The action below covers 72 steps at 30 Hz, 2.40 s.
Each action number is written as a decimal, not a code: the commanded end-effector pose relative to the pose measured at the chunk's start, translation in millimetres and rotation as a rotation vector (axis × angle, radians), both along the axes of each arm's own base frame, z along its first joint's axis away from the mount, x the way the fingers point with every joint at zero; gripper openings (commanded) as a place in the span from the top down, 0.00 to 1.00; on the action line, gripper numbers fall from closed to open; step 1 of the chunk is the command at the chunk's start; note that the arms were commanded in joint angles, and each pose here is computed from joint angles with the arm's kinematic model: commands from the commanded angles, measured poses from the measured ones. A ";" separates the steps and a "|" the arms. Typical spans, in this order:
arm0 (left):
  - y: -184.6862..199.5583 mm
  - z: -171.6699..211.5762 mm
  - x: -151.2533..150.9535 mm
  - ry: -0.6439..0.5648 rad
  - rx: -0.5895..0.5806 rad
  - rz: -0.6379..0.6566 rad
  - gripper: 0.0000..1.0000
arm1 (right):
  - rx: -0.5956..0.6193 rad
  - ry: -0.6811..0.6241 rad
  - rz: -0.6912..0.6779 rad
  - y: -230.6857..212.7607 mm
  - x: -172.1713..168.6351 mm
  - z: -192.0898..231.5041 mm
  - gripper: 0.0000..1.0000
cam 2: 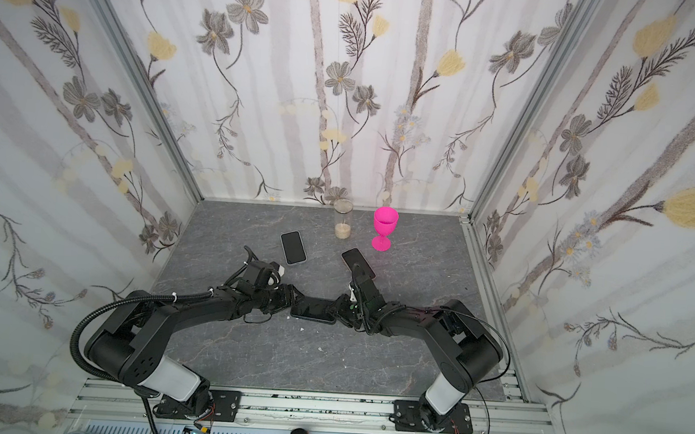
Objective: Put the phone into the phone case
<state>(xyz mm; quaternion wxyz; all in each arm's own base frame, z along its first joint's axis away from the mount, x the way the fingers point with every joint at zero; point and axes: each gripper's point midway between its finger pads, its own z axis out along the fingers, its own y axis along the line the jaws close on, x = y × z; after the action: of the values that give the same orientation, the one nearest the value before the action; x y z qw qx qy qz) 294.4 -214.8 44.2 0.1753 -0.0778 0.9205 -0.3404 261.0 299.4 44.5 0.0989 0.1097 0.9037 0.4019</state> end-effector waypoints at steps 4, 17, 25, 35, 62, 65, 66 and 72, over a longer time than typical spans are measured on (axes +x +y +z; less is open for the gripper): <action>7.3 3.3 -0.8 -0.019 0.044 0.007 0.36 | -0.060 -0.040 0.015 -2.1 3.3 9.3 0.53; 17.9 8.6 -3.2 -0.047 0.129 -0.023 0.45 | -0.192 -0.089 0.016 -28.1 -5.8 16.3 0.50; 15.7 2.1 -16.4 -0.018 0.120 -0.053 0.52 | -0.213 -0.092 0.066 -24.5 -18.3 9.7 0.57; 15.7 -12.5 -32.2 0.002 0.146 -0.068 0.63 | -0.210 -0.086 0.092 -9.5 -13.6 -1.7 0.62; 18.8 21.0 7.3 -0.150 0.229 -0.016 0.68 | -0.344 -0.147 0.116 -16.6 4.2 9.2 0.66; 12.9 19.6 13.9 -0.151 0.217 -0.021 0.68 | -0.359 -0.145 0.114 -20.4 5.8 7.0 0.68; 10.8 15.9 14.5 -0.138 0.214 -0.027 0.68 | -0.361 -0.141 0.114 -20.8 6.3 5.4 0.69; 4.7 -2.0 8.6 -0.076 0.190 -0.046 0.72 | -0.362 -0.116 0.138 -17.0 4.4 -2.6 0.71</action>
<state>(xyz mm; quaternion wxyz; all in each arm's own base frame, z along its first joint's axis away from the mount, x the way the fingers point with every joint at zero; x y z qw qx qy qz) 301.8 -205.8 41.9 0.2091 -0.0271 0.9461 -0.2459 266.3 281.0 43.8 0.1461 0.0128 0.9579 0.2468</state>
